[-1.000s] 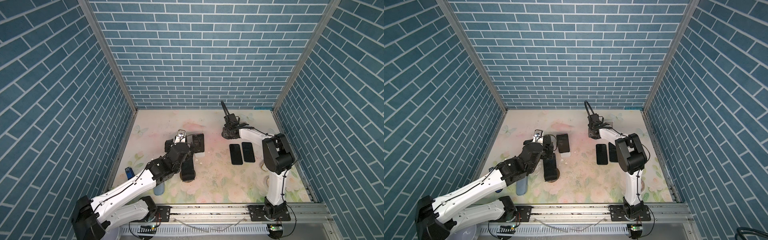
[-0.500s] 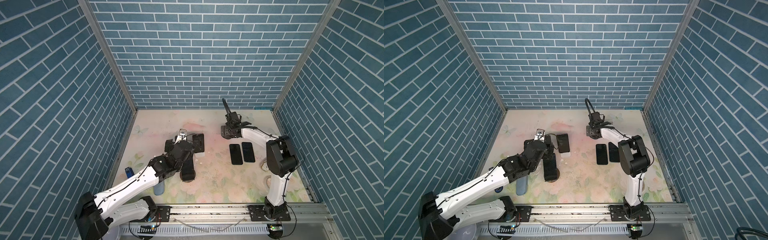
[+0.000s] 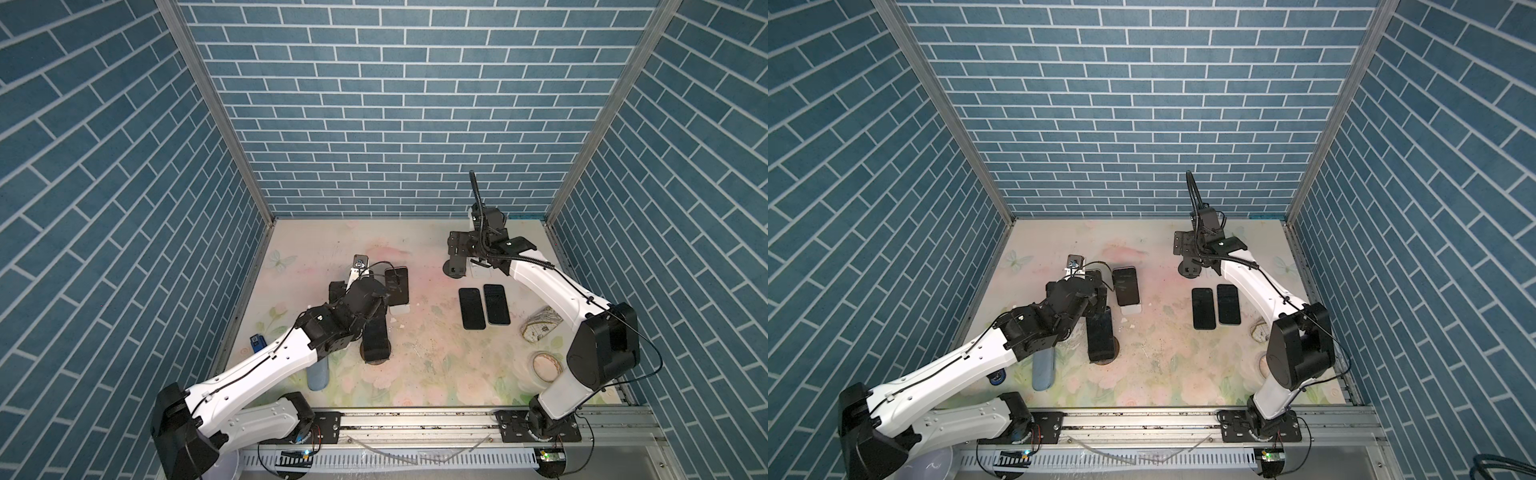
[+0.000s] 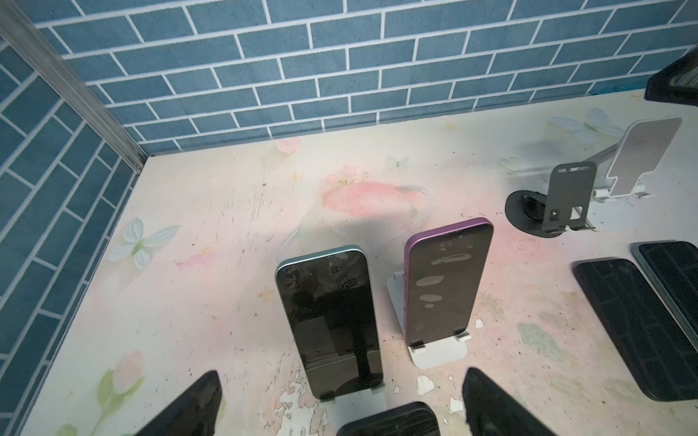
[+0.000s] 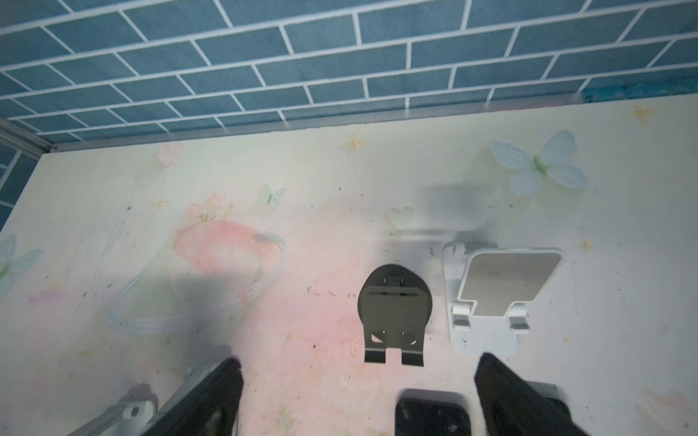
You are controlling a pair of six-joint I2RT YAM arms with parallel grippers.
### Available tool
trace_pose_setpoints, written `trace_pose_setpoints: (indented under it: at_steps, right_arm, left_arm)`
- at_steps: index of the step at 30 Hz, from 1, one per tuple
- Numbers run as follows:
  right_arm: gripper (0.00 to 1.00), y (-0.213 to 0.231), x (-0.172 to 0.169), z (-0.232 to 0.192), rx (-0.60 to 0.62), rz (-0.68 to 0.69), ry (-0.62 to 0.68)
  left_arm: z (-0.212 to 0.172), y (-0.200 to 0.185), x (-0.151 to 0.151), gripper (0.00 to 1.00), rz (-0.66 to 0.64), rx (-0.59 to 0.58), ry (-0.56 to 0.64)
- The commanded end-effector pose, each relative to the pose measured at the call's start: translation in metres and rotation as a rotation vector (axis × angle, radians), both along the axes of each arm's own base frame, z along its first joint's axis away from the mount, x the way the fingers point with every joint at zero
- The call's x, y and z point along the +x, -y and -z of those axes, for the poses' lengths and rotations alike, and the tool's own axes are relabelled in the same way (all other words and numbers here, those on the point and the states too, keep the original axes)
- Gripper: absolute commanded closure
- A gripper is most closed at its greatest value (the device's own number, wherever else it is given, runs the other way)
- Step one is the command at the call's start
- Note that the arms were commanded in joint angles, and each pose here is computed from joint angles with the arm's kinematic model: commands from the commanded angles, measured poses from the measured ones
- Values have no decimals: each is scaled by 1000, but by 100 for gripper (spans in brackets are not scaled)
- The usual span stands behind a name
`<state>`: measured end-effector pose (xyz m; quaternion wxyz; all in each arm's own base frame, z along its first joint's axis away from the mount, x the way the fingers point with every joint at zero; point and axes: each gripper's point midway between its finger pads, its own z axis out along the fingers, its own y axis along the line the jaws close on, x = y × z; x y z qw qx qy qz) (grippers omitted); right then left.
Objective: Remove the phone from the phone stand
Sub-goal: 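Reach the left gripper toward the silver-edged phone while the right gripper withdraws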
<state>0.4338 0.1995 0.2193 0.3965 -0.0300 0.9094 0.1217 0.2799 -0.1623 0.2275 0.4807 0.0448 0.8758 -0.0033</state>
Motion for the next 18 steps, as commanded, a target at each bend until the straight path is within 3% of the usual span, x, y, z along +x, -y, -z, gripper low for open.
trace_pose_setpoints:
  at_steps: [1, 8, 18]
  right_arm:
    - [3, -3, -16, 10, 56, -9, -72]
    - [4, -2, -18, 15, 89, 18, -75]
    - [4, 18, -36, 18, 43, 62, -66]
  left_arm:
    - [6, -11, -14, 0, -64, -21, -87]
    - [20, -21, -29, 0, -117, 25, -169]
    - [25, -20, -38, 0, -109, -9, -186]
